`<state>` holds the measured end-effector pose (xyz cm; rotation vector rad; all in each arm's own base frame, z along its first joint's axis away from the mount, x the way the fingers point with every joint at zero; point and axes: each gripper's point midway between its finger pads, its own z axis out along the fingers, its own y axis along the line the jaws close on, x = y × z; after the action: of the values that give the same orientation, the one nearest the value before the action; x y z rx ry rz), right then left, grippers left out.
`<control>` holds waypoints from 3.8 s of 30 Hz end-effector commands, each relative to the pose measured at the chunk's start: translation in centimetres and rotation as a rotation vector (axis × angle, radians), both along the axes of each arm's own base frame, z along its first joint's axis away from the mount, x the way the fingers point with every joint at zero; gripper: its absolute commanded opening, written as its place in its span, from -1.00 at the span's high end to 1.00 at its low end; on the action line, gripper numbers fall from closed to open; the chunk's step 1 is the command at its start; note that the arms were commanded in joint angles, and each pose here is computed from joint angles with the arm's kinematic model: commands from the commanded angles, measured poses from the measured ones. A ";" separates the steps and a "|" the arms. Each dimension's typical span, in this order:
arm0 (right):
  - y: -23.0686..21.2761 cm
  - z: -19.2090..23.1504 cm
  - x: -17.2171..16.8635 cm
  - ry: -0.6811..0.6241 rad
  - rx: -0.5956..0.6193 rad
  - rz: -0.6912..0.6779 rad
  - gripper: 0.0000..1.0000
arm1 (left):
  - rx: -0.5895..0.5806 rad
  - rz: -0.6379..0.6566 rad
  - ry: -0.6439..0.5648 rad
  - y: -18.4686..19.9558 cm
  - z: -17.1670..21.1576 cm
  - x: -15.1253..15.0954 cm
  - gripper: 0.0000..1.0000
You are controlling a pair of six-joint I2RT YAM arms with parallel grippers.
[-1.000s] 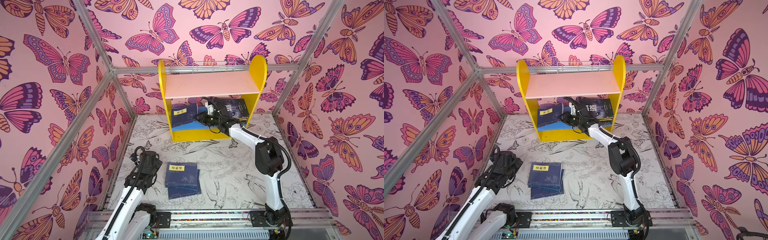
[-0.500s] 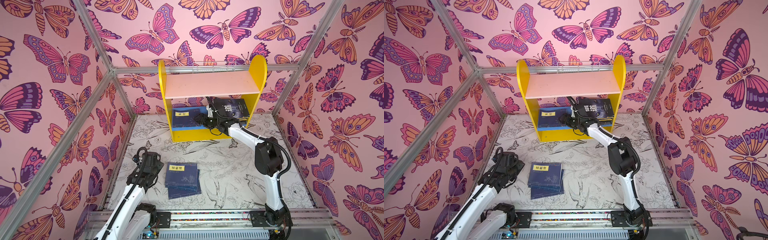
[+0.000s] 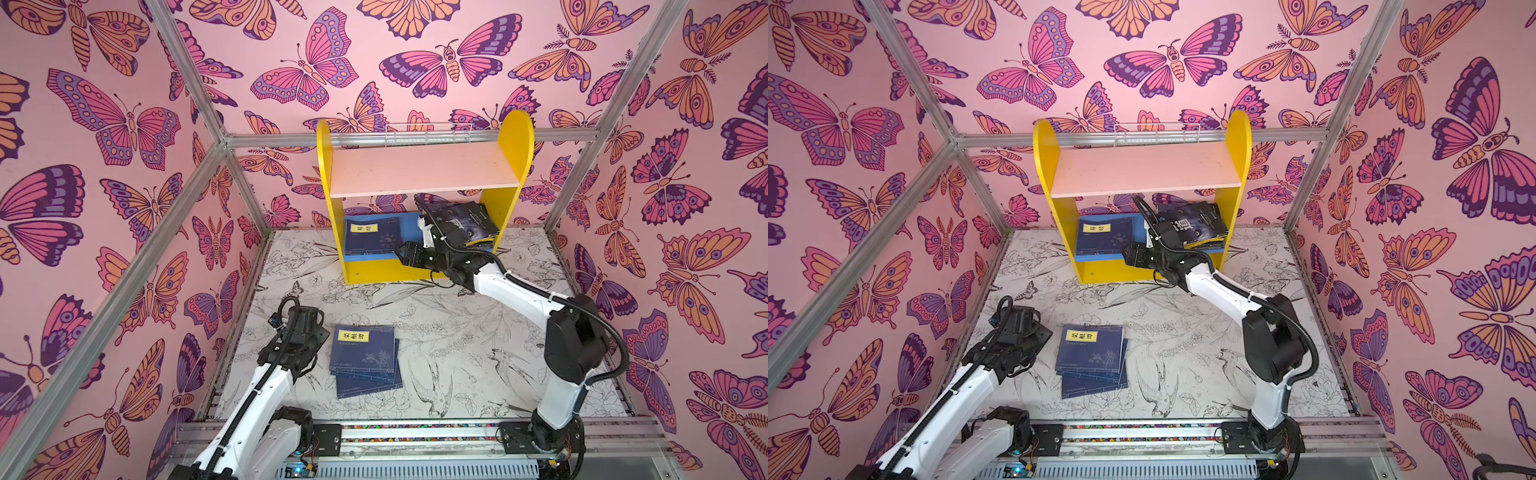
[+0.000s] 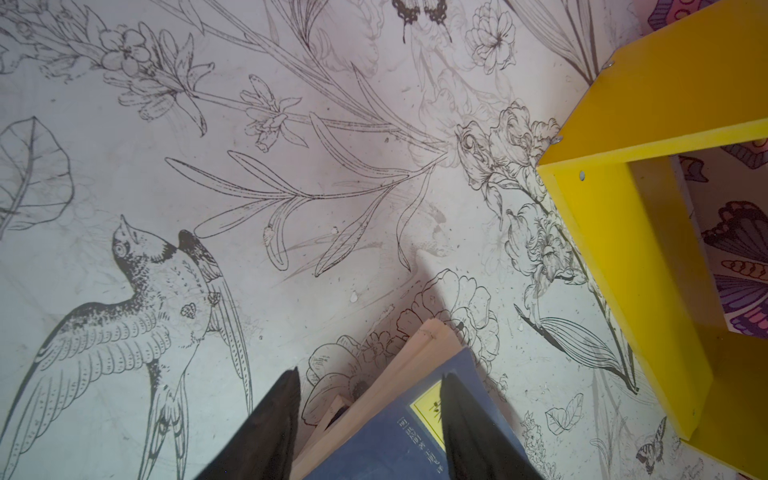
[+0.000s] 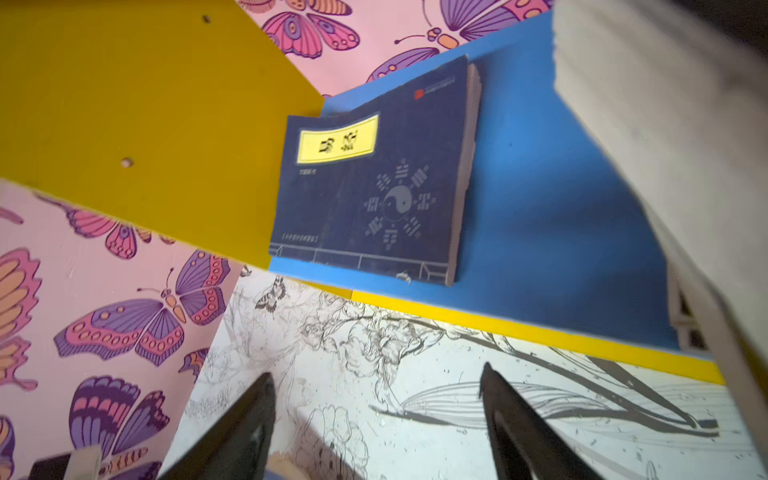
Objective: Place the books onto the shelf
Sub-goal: 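Open the right gripper and release the book on the shelf, then move the right gripper to the table pile and grasp the top blue book, then lift the blue book upright with the right gripper while the left steadies it, then carry the book to the lower shelf with the right gripper while the left withdraws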
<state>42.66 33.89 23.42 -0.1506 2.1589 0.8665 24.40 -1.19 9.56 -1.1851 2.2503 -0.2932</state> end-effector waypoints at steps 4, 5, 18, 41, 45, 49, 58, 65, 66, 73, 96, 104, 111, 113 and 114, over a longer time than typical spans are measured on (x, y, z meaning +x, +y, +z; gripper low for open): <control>3.1 -3.7 -8.5 -0.028 -0.172 0.325 -0.53 | -0.003 -0.025 0.065 -0.2 -1.6 -0.8 -0.13; 3.4 -5.0 -9.9 -0.007 -0.199 0.375 -0.53 | -0.007 -0.030 0.065 -0.4 -1.7 -0.7 -0.13; 4.3 -15.0 -17.6 0.291 -0.444 0.720 -0.51 | -0.042 -0.127 0.094 -3.0 -3.0 -0.6 -0.09; 6.3 -17.7 -17.6 0.437 -0.361 0.845 -0.11 | -0.042 -0.192 0.165 -4.3 -6.3 0.3 0.16; 8.0 -15.4 -17.9 0.403 -0.227 0.883 0.05 | -0.067 -0.223 0.150 -5.0 -6.5 1.0 0.34; 8.5 -14.4 -17.6 0.382 -0.193 0.877 0.17 | -0.084 -0.270 0.144 -5.9 -6.5 1.7 0.37; 7.5 -12.5 -13.9 0.330 -0.104 0.730 0.92 | -0.110 -0.333 0.042 -7.1 -4.7 3.1 0.34; 4.2 -6.1 -12.3 0.265 0.174 0.712 1.00 | -0.111 -0.371 -0.175 -6.2 1.9 5.1 -0.23; 3.7 -5.0 -12.4 0.249 0.203 0.720 1.00 | -0.123 -0.394 -0.221 -6.3 3.3 5.5 -0.29; 1.8 0.5 -14.2 0.164 0.319 0.809 1.00 | -0.292 -0.764 -0.487 -12.1 10.8 6.0 -0.43; -2.3 2.4 -6.6 0.092 0.397 0.370 -0.09 | -0.467 -0.709 -0.724 -14.1 15.5 7.6 1.00; -2.5 3.4 -8.2 0.118 0.540 0.386 -0.19 | -0.493 -0.600 -0.893 -13.0 19.9 9.8 1.00; -2.1 3.4 -8.2 0.153 0.633 0.389 -0.17 | -0.522 -0.574 -0.944 -13.2 21.2 10.6 1.00; -1.8 3.4 -8.3 0.160 0.641 0.402 -0.14 | -0.523 -0.578 -0.947 -13.4 21.2 10.5 1.00; -1.5 3.4 -8.5 0.165 0.639 0.412 -0.13 | -0.523 -0.578 -0.951 -13.5 21.2 10.5 1.00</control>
<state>34.71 31.49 25.12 -0.1673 1.9762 1.7427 34.92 -14.55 27.21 -0.4394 1.7243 -1.3711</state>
